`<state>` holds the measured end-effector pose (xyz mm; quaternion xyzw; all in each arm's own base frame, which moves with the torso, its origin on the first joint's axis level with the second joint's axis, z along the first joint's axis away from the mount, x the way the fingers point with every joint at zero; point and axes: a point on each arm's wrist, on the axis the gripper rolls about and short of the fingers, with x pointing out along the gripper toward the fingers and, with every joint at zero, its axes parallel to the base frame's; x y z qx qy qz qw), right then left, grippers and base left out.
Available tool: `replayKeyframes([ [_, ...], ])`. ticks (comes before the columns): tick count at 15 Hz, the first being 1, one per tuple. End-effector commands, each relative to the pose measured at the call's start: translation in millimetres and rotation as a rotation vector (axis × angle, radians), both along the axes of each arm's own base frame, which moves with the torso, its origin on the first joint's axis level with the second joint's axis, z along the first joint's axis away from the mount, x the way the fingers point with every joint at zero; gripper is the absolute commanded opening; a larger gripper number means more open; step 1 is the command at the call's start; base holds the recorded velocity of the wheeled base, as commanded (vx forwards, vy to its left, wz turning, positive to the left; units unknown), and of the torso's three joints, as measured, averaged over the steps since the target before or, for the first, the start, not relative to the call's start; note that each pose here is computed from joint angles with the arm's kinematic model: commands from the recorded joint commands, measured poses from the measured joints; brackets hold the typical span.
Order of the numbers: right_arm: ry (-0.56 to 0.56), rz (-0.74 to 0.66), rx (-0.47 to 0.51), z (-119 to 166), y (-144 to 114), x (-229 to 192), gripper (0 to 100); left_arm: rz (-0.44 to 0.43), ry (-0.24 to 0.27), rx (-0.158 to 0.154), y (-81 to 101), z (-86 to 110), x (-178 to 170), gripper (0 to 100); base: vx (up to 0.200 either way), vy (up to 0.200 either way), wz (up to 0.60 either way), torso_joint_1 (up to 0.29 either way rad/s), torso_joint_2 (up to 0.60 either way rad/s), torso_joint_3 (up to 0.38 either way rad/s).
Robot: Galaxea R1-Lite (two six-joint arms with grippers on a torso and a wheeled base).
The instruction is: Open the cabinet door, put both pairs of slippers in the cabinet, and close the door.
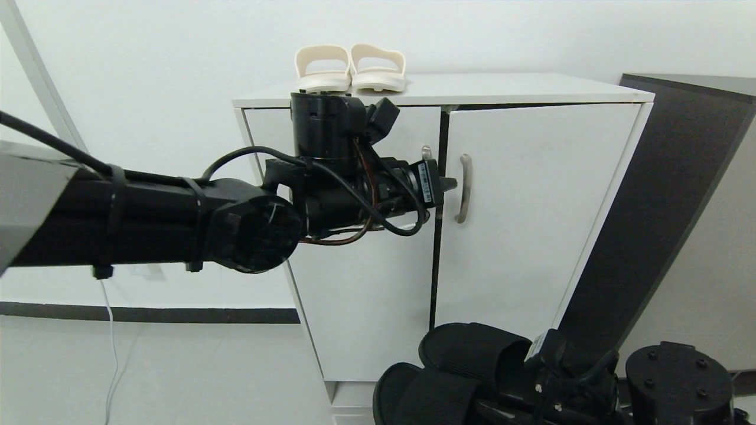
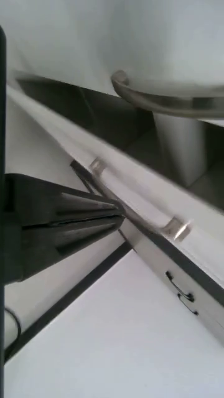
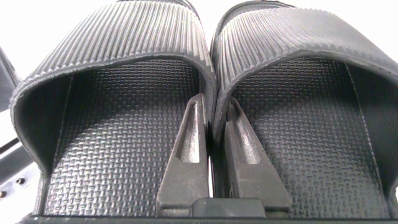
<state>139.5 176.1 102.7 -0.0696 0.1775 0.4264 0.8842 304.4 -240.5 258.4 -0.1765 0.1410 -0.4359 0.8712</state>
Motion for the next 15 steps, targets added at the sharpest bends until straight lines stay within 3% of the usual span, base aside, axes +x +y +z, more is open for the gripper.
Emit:
replayKeyframes([
  [1, 0.005, 0.014, -0.001, -1, 1, -1, 0, -0.011, -0.023, -0.025, 14.4, 17.2, -24, 0, 0.0, 0.0, 0.0, 0.0, 0.0, 0.0],
  [6, 0.016, 0.046, -0.012, -4, 5, -7, 0, 0.06, 0.001, -0.032, 33.3, 10.8, -2, 0, 0.0, 0.0, 0.0, 0.0, 0.0, 0.0],
  [10, 0.023, 0.065, -0.022, -7, 6, -12, 0, 0.098, -0.03, -0.055, 31.7, 5.4, 33, 0, 0.0, 0.0, 0.0, 0.0, 0.0, 0.0],
  [15, 0.026, 0.067, -0.026, -8, 6, -12, 0, 0.083, -0.06, -0.076, 18.7, 7.4, 54, 0, 0.0, 0.0, 0.0, 0.0, 0.0, 0.0],
])
